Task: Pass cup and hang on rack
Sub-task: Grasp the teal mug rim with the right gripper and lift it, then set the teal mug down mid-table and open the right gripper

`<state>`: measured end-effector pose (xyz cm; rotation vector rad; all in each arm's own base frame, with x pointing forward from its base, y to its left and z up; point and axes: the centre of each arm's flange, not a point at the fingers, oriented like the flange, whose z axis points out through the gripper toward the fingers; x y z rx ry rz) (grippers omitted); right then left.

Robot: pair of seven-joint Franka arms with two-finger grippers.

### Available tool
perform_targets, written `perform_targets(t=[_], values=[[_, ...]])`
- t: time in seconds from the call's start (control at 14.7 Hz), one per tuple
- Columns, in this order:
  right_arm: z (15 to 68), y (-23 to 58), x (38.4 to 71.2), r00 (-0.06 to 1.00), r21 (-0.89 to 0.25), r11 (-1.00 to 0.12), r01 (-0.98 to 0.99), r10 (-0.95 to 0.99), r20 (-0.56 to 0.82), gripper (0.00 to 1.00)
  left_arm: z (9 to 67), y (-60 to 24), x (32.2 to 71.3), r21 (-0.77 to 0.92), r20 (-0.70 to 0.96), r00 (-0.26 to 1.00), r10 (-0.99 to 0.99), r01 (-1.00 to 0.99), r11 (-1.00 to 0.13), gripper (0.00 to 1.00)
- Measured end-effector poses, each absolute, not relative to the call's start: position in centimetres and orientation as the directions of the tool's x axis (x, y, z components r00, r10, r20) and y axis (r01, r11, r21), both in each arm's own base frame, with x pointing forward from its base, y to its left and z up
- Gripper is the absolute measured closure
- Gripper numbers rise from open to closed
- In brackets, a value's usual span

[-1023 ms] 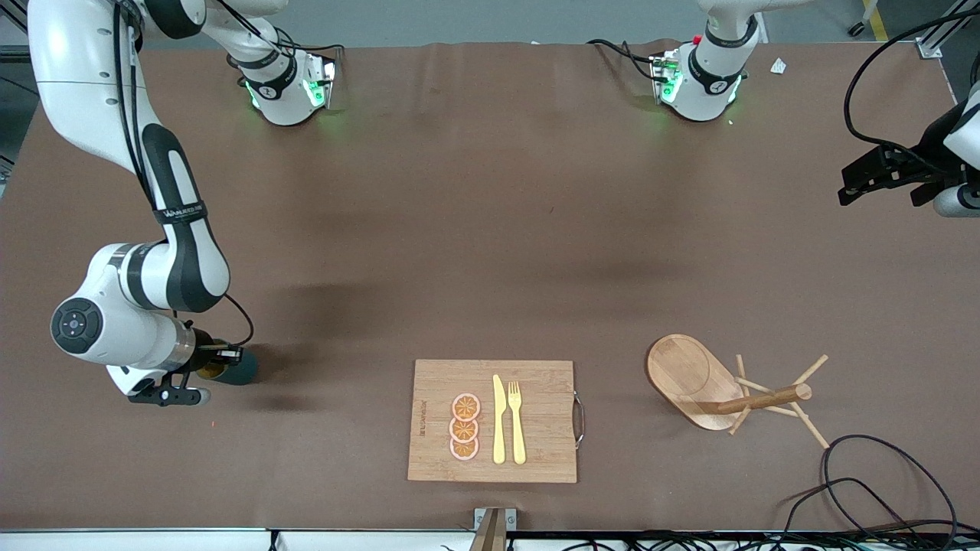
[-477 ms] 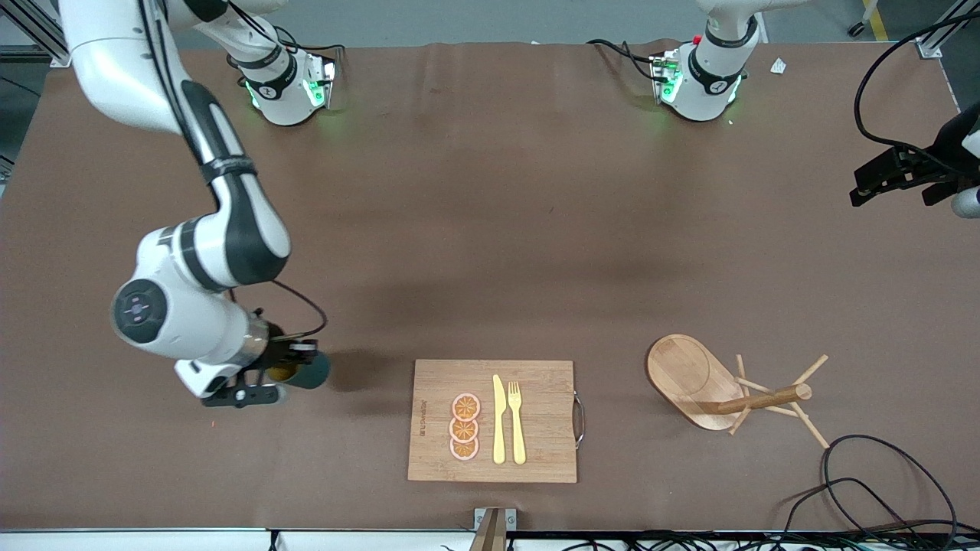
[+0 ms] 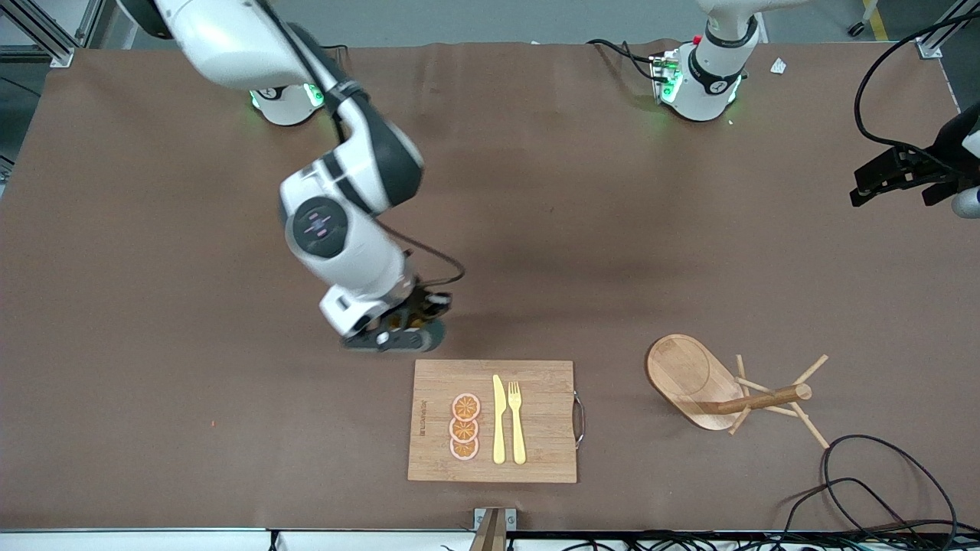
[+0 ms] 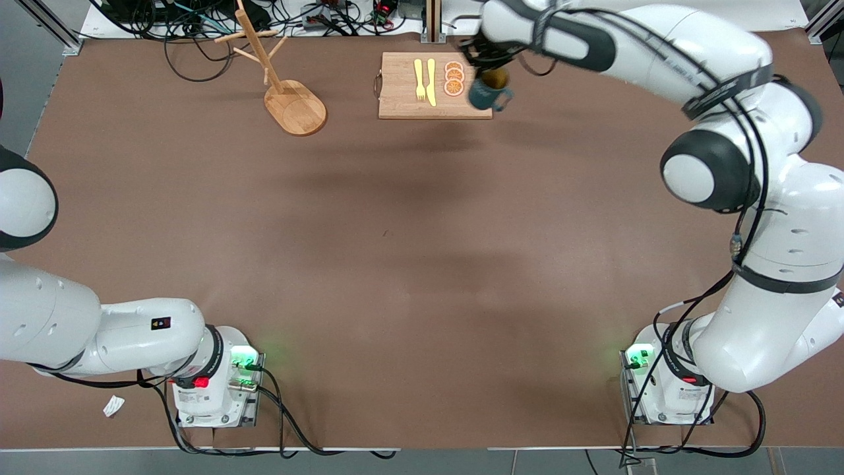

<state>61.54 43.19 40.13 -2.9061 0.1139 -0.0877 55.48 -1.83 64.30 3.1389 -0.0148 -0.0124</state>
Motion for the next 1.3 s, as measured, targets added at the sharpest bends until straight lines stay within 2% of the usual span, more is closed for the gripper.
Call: perform_targets(t=[0.41, 0.68, 0.89, 1.02, 1.09, 1.16, 1.3], values=[[35.2, 54.5, 56.0, 0.980, -0.349, -0.927, -0.136, -0.178, 0.089, 0.96, 63.9, -1.8, 55.6, 0.003, -0.015, 1.000, -0.010, -0.010, -1.000, 0.00], [31.5, 59.0, 53.1, 0.979, -0.351, -0.922, -0.163, -0.196, 0.059, 0.96, 63.5, -1.8, 55.7, 0.003, -0.024, 1.000, -0.010, -0.009, -1.000, 0.00], [29.4, 59.9, 52.4, 0.978, -0.342, -0.924, -0.172, -0.202, 0.053, 0.93, 63.5, -1.8, 55.8, 0.002, -0.019, 1.000, -0.010, -0.010, -1.000, 0.00], [28.8, 59.9, 52.4, 0.977, -0.336, -0.926, -0.172, -0.203, 0.059, 0.81, 63.4, -1.8, 55.8, -0.002, -0.016, 1.000, -0.010, -0.010, -1.000, 0.00], [28.9, 59.9, 52.6, 0.977, -0.336, -0.926, -0.172, -0.205, 0.063, 0.81, 63.3, -1.8, 55.9, -0.002, -0.016, 1.000, -0.010, -0.010, -1.000, 0.00], [29.2, 59.7, 52.8, 0.976, -0.338, -0.925, -0.174, -0.208, 0.068, 0.76, 63.1, -1.8, 56.1, -0.001, -0.018, 1.000, -0.010, -0.010, -1.000, 0.00], [30.0, 59.4, 53.6, 0.972, -0.346, -0.921, -0.176, -0.218, 0.085, 0.57, 62.6, -1.8, 56.4, 0.000, -0.023, 1.000, -0.012, -0.012, -1.000, 0.00]])
